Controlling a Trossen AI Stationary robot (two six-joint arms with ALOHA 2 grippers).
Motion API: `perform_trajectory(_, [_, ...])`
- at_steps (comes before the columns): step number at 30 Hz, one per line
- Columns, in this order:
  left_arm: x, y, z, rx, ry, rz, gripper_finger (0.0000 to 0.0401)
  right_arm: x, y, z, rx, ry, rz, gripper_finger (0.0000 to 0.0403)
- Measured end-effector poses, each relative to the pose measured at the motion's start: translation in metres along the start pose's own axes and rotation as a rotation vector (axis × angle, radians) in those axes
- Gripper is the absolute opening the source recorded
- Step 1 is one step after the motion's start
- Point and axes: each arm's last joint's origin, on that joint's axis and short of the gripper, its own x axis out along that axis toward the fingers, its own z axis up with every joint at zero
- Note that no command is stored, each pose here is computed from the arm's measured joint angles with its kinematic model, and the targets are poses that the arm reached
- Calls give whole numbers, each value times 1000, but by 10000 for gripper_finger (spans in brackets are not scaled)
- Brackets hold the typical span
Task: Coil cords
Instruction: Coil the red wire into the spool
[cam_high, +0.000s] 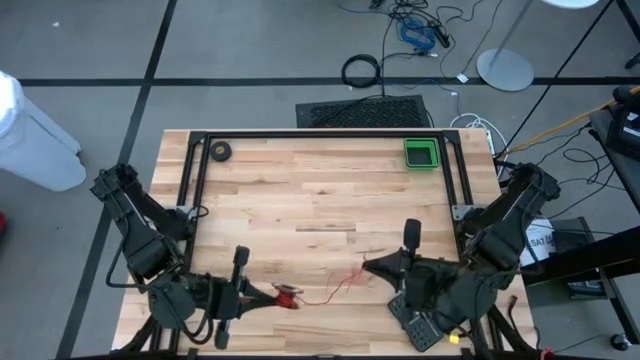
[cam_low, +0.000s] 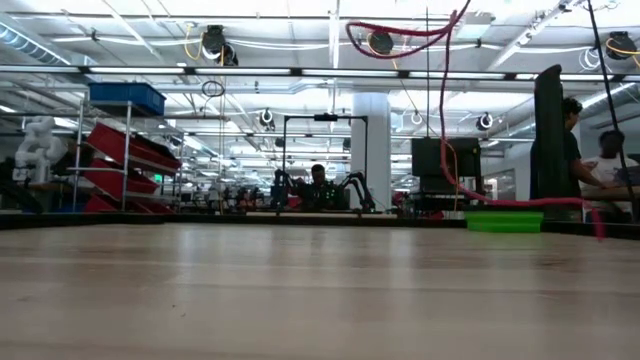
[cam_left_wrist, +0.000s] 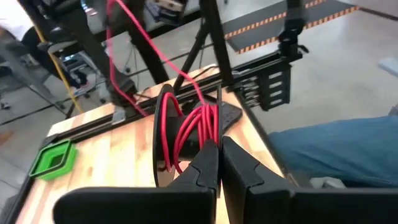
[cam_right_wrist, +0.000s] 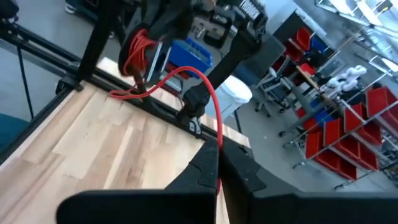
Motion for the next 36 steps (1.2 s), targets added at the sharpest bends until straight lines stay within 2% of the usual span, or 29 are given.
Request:
perform_trajectory(8, [3, 3, -1, -4, 14, -34, 9, -3, -10, 19, -26, -116, -29, 0])
perform_trajectory(20, [31, 13, -5, -1, 43, -60, 9, -3, -19, 39, -72, -339, 27, 0])
perform_trajectory(36, [79, 44, -5, 71, -57, -264, 8, 42, -25, 29, -72, -407, 191, 0])
